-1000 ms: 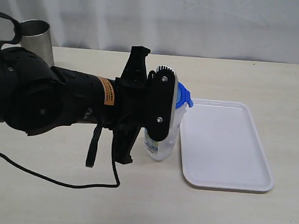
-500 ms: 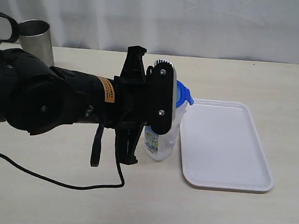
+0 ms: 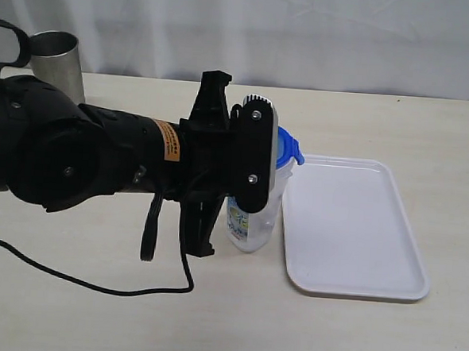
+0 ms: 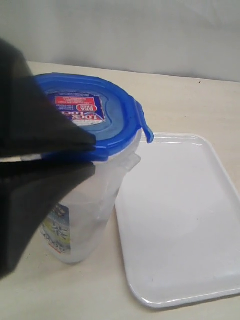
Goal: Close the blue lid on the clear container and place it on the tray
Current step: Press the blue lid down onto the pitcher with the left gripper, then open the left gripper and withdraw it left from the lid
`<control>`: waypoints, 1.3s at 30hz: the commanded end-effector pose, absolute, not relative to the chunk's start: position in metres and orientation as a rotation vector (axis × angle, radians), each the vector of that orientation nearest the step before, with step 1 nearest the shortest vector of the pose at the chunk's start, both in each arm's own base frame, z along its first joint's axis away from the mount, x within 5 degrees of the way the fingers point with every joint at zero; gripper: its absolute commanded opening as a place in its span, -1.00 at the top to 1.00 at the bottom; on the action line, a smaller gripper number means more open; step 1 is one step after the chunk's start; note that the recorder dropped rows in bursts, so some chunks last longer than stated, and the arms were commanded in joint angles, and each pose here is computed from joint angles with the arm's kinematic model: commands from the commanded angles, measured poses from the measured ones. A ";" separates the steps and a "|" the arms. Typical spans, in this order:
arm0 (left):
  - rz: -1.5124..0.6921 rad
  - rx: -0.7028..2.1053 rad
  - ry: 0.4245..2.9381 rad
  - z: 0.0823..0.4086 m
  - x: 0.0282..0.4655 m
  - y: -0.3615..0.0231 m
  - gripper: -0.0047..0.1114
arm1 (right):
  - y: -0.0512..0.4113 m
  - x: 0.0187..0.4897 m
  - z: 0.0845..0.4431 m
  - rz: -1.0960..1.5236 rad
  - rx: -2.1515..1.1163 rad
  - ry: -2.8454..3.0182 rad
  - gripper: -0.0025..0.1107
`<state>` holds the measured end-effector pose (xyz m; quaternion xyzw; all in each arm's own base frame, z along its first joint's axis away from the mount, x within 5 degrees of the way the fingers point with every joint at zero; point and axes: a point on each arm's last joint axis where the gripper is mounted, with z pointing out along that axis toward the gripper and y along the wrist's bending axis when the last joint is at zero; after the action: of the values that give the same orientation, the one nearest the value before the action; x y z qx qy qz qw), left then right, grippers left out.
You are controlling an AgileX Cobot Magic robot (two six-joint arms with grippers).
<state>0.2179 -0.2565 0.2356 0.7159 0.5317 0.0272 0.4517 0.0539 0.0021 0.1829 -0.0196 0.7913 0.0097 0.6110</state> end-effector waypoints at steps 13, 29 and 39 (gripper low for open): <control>0.069 1.770 1.294 0.238 0.216 -0.258 0.48 | 0.002 0.054 0.183 0.015 -0.046 1.822 0.88; 0.038 1.827 1.370 0.233 0.211 -0.254 -0.21 | 0.002 0.054 0.183 0.015 -0.046 1.822 0.88; 0.020 1.755 1.352 0.271 0.197 -0.237 -0.21 | 0.002 0.054 0.183 0.015 -0.046 1.822 0.88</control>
<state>0.2020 -0.2395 0.2629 0.7225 0.5354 0.0198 0.4370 0.0539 0.0021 0.1829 -0.0196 0.7913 0.0097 0.6110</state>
